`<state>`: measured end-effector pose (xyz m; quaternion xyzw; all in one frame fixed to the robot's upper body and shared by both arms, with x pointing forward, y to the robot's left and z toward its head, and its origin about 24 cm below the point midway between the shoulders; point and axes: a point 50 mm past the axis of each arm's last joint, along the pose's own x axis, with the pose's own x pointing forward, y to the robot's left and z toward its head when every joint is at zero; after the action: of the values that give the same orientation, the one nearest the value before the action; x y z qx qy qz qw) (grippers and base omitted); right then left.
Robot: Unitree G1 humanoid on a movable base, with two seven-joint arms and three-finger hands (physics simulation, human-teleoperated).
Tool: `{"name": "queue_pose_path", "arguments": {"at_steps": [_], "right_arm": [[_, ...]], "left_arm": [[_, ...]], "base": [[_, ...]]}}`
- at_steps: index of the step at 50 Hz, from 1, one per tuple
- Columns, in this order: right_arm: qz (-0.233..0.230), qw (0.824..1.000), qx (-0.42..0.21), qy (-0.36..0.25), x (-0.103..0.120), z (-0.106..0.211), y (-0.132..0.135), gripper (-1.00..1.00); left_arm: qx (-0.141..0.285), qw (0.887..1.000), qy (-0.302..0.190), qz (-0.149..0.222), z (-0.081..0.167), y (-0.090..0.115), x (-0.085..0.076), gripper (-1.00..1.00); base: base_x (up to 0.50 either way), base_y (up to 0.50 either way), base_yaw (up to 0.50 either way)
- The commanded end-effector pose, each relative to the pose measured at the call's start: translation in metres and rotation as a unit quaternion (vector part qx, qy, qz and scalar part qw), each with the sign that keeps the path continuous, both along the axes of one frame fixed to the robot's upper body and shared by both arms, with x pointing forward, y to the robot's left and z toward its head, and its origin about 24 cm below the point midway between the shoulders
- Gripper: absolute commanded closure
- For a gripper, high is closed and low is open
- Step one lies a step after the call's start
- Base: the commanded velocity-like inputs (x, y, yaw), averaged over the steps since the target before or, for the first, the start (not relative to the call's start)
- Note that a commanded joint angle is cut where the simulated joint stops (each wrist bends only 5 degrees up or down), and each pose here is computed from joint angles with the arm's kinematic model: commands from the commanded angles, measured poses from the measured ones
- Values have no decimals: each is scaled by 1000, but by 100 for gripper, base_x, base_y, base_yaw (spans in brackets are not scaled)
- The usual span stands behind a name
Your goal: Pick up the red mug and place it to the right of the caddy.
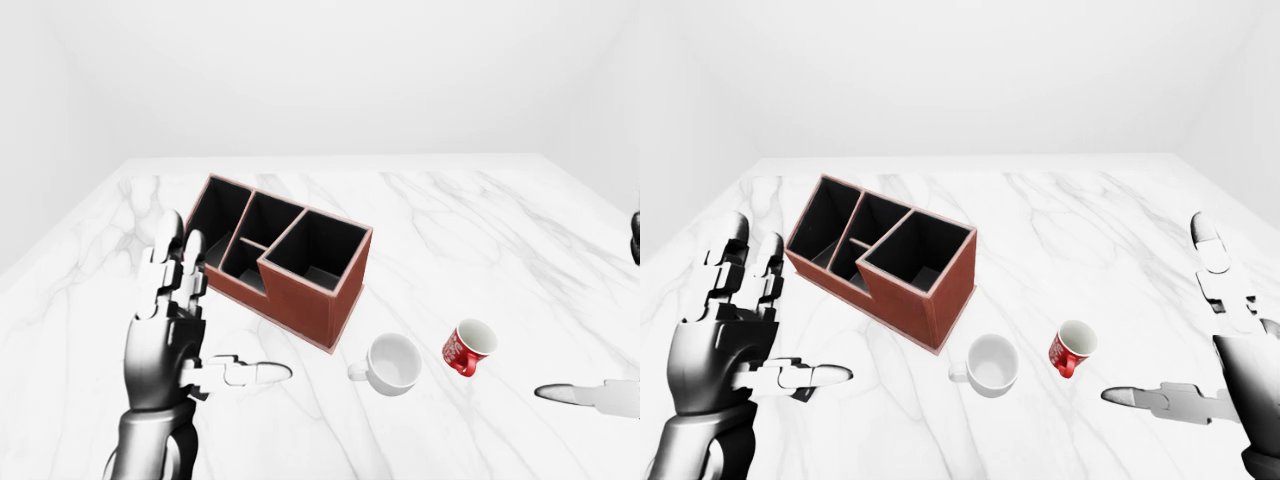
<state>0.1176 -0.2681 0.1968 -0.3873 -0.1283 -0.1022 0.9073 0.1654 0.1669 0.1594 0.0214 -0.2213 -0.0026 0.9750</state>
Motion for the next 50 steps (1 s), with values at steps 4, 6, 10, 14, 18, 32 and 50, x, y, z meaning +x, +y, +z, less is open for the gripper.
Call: {"name": "queue_pose_path", "arguments": {"at_steps": [4, 6, 10, 14, 18, 32, 50], "right_arm": [[-31, 998, 0, 48, 4, -15, -5, -100], [-33, 998, 0, 54, 6, -17, -6, -100], [-46, 996, 9, 81, 6, -27, -11, -100], [-48, 995, 9, 87, 9, -29, -13, -100], [-50, 993, 16, 110, 14, -38, -17, -100], [-47, 980, 18, 194, 38, -68, -27, -100], [-33, 956, 9, 291, 60, -106, -38, -100]], "left_arm": [[-1, 1000, 8, -1, -3, 0, 3, -100], [0, 1000, 6, -1, -3, 0, 3, -100], [0, 1000, 9, -1, -4, -1, 4, -100], [0, 1000, 9, -1, -4, -1, 4, -100], [0, 1000, 6, 0, -3, -1, 2, -100], [1, 1000, 10, -1, -4, -2, 3, -100], [1, 1000, 15, -1, -7, -2, 5, -100]], "base": [[0, 0, 0], [0, 0, 0], [0, 0, 0], [0, 0, 0], [0, 0, 0], [0, 0, 0], [0, 0, 0]]}}
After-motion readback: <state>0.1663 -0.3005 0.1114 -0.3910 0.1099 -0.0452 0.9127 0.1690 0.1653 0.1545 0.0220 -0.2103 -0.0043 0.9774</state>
